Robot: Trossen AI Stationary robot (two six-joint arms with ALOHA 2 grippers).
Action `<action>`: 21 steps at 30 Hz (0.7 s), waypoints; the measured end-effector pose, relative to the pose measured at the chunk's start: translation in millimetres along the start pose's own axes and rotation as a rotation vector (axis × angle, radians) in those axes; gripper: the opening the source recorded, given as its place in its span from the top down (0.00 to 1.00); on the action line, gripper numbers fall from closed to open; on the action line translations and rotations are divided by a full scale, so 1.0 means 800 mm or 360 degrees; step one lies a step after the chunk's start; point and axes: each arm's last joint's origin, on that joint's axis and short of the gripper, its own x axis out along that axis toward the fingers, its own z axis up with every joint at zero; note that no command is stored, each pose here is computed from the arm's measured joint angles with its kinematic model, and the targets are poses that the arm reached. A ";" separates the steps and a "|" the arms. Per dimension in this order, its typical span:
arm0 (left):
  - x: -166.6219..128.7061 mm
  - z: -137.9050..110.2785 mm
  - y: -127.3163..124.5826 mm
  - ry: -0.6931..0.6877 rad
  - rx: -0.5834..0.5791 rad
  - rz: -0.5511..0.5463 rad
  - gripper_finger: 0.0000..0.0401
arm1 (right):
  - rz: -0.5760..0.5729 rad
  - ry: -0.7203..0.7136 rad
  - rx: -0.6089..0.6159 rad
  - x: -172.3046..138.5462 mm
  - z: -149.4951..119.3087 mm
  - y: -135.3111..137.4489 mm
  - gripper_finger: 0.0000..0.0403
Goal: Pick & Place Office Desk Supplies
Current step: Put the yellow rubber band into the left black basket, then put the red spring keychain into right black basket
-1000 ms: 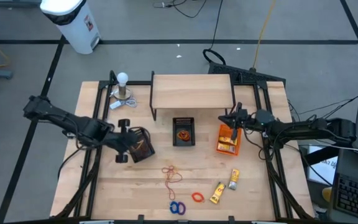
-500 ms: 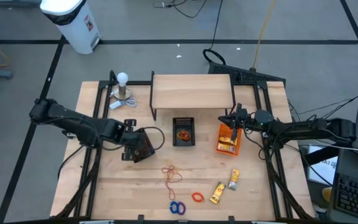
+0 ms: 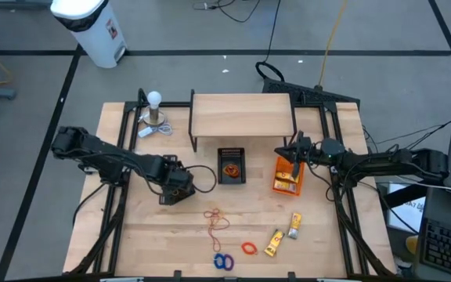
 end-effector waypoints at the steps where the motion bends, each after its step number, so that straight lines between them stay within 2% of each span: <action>1: 0.000 0.000 0.000 0.0001 -0.0023 -0.0006 0.96 | 0.0026 0.0005 0.0000 0.000 0.000 0.001 0.99; 5: -0.002 -0.001 0.005 0.0043 -0.0152 -0.0043 0.88 | 0.0059 0.0006 -0.0005 0.000 0.000 0.004 0.99; 8: -0.005 -0.001 0.008 0.0080 -0.0199 -0.0142 0.78 | 0.0070 -0.0026 -0.0025 0.000 0.002 0.006 0.99; 10: -0.010 0.001 0.008 0.0096 -0.0170 -0.0194 0.70 | 0.0072 -0.0035 -0.0028 0.000 0.003 0.006 0.99; 13: -0.024 0.000 0.008 0.0072 -0.0019 -0.0207 0.60 | 0.0070 -0.0025 -0.0025 0.000 0.002 0.006 0.99; 17: -0.069 -0.013 0.015 -0.0293 0.0146 -0.0208 0.54 | 0.0069 -0.0025 -0.0021 0.000 0.002 0.006 0.99; 21: -0.114 -0.043 0.036 -0.0872 0.0101 -0.0223 0.58 | 0.0072 -0.0021 -0.0020 0.000 0.001 0.006 0.99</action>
